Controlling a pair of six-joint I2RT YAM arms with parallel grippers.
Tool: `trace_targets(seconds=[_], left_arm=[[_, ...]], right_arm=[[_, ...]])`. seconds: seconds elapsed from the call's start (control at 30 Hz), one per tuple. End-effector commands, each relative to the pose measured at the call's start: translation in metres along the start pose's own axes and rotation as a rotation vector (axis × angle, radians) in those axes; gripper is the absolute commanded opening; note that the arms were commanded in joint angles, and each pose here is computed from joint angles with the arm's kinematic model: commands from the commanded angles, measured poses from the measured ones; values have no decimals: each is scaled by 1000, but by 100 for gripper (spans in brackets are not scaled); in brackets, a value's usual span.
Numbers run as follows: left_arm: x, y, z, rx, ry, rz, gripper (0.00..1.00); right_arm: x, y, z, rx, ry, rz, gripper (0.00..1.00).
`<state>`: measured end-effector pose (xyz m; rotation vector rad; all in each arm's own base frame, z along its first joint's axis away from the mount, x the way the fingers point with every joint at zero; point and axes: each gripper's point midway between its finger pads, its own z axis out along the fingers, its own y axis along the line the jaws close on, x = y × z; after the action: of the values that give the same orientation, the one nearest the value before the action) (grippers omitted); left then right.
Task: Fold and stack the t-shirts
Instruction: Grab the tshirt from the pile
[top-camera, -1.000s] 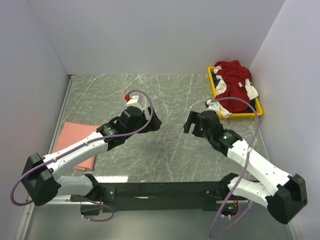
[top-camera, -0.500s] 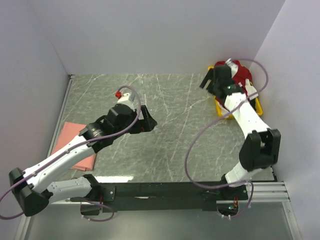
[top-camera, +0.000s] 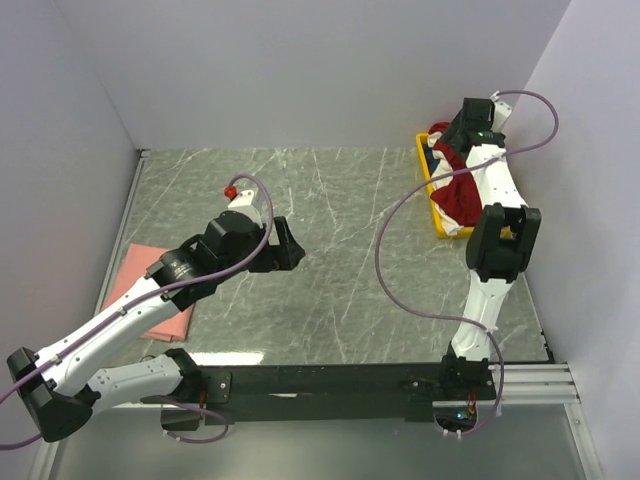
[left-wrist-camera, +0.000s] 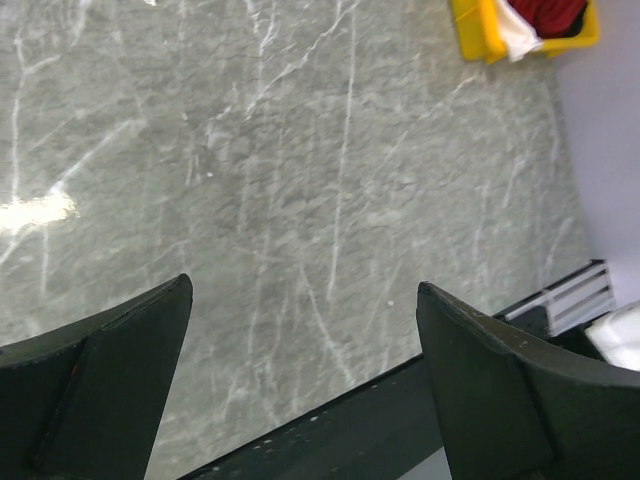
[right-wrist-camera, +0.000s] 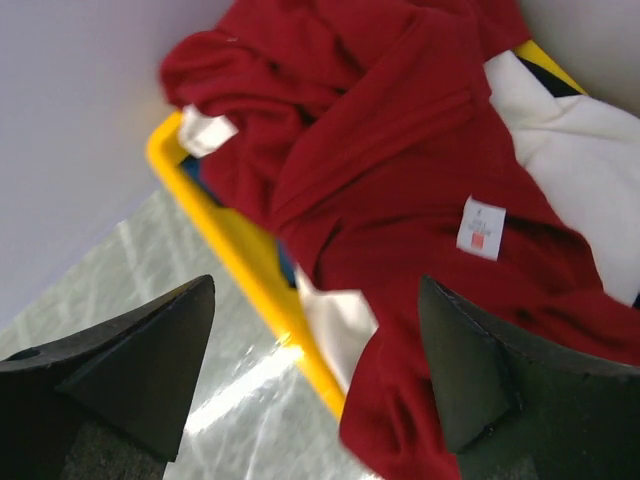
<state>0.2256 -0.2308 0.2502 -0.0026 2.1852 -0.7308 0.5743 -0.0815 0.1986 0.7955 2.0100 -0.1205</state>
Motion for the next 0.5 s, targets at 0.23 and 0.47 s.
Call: trace_targets(seconds=[0.23,0.47], left_arm=[[-8,12,4,-35,6,73,99],[-10,18,4,-28,10,78,99]], right_arm=[[11,-11,44,81,14,-11,84],[16,-13,41,74,24,-15,43]])
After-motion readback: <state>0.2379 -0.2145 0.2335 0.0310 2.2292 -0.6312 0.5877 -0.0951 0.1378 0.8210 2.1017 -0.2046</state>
